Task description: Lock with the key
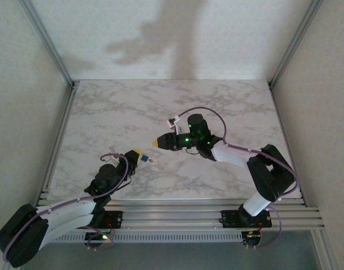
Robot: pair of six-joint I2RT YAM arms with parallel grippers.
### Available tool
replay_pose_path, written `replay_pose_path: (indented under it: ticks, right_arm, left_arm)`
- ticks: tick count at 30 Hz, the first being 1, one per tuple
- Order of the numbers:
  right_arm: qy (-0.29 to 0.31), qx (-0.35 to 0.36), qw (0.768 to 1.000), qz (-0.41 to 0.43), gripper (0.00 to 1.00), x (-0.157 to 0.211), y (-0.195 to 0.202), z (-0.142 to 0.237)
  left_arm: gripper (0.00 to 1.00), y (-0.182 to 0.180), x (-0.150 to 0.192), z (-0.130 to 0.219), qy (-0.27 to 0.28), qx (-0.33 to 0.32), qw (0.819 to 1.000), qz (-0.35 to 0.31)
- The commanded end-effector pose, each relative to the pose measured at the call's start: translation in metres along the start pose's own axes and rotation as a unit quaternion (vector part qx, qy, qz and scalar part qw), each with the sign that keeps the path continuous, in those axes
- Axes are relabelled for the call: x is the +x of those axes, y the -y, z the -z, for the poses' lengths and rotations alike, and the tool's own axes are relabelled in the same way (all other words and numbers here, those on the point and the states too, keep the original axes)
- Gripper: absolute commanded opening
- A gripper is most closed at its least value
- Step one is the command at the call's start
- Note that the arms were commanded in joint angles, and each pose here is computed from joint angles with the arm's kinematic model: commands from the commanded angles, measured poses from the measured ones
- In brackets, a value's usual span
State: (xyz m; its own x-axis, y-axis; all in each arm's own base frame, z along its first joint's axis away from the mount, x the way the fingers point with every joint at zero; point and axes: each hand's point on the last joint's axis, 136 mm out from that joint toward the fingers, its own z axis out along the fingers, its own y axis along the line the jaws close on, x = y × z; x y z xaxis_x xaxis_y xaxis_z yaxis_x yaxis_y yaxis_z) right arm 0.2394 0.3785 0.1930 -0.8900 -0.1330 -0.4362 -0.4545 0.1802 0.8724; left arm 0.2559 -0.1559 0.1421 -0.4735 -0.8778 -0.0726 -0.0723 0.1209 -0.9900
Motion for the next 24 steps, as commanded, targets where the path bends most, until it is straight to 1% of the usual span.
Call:
replay_pose_path:
  ticks: [1, 7, 15, 22, 24]
  right_arm:
    - [-0.001, -0.012, 1.0, -0.01, 0.52, -0.001, 0.003, -0.002]
    - [-0.005, -0.021, 1.0, -0.02, 0.46, 0.0, 0.005, -0.006]
    - [-0.024, -0.034, 0.999, -0.02, 0.44, 0.007, 0.001, -0.017]
    - [-0.038, -0.03, 0.998, -0.027, 0.42, 0.01, 0.005, -0.024]
    - [-0.053, -0.036, 0.998, -0.025, 0.42, 0.02, 0.0, -0.032]
  left_arm:
    - [0.0, 0.026, -0.015, 0.001, 0.035, 0.046, 0.998, 0.022]
    - [0.0, 0.031, -0.022, -0.001, 0.049, 0.057, 0.996, 0.039]
    - [0.0, 0.036, -0.025, -0.005, 0.051, 0.067, 0.995, 0.056]
    - [0.0, 0.037, -0.028, -0.004, 0.056, 0.07, 0.994, 0.062]
    - [0.0, 0.037, -0.029, -0.004, 0.058, 0.071, 0.994, 0.062]
